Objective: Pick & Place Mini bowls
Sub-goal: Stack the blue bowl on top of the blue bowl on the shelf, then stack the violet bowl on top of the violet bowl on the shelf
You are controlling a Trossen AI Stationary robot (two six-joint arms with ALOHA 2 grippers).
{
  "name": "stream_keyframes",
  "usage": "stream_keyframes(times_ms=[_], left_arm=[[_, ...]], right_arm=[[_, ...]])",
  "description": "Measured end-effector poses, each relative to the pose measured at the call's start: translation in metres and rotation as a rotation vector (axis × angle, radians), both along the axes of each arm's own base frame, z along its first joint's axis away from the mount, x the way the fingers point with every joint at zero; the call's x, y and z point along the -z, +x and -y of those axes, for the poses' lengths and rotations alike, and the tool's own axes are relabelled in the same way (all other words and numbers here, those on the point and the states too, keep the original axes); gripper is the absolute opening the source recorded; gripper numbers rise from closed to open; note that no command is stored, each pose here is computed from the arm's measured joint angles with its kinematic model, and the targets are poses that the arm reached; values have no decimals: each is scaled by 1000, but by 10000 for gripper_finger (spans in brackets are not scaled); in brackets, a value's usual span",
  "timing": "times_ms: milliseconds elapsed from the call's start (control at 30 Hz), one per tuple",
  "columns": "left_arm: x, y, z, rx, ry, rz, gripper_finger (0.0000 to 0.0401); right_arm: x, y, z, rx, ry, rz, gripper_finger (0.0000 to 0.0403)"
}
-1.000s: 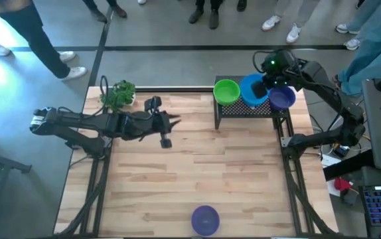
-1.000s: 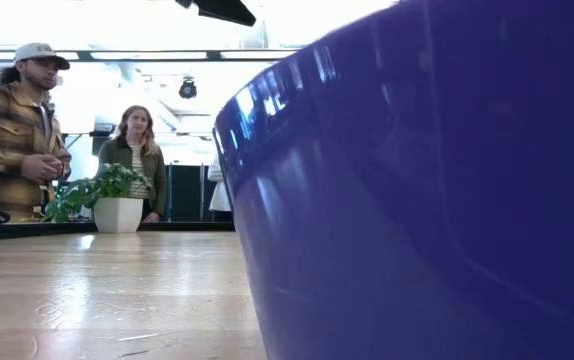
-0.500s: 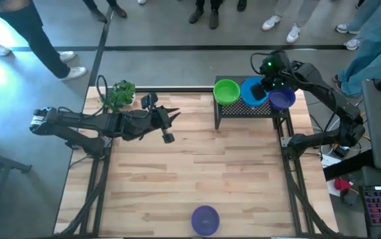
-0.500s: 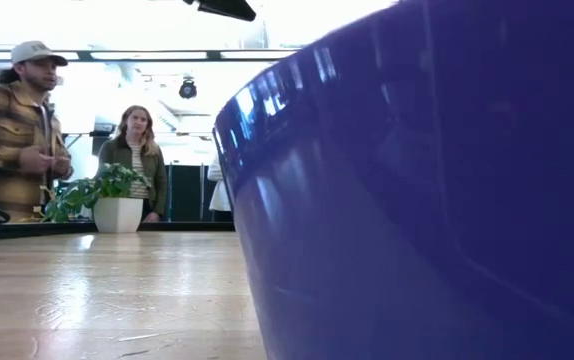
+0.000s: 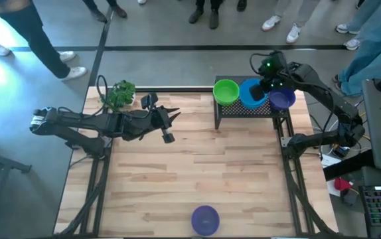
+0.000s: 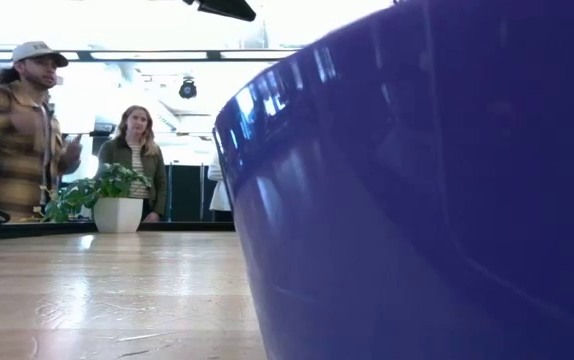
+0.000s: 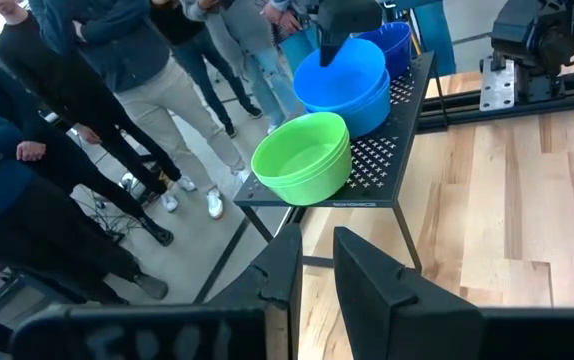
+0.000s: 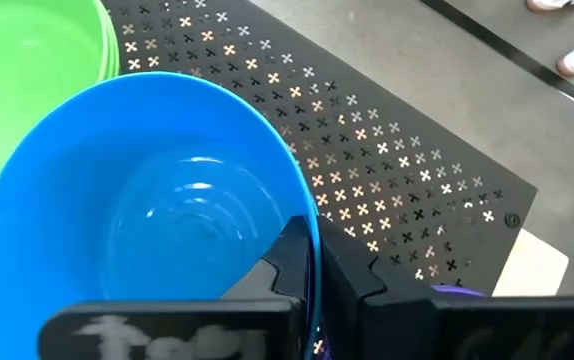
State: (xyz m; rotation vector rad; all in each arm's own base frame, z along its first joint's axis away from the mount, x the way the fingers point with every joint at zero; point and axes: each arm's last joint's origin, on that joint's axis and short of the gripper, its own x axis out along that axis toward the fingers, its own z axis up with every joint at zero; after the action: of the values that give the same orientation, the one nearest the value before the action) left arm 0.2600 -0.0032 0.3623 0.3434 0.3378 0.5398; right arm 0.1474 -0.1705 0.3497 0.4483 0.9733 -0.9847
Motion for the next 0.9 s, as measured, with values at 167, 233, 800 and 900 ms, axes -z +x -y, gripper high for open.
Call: stream_keyframes(times_ms=[167, 233, 800, 900], left_arm=[[0, 0, 0, 0, 0, 0, 57], [0, 0, 0, 0, 0, 0, 57], [3, 0, 1, 61, 38, -67, 57], [3, 0, 3, 105, 25, -66, 57]], right_arm=[[0, 0, 0, 2, 0, 1, 29], [0, 0, 0, 2, 0, 2, 45], [-44, -9, -17, -23, -75, 83, 121], [-50, -11, -31, -97, -50, 106, 114]])
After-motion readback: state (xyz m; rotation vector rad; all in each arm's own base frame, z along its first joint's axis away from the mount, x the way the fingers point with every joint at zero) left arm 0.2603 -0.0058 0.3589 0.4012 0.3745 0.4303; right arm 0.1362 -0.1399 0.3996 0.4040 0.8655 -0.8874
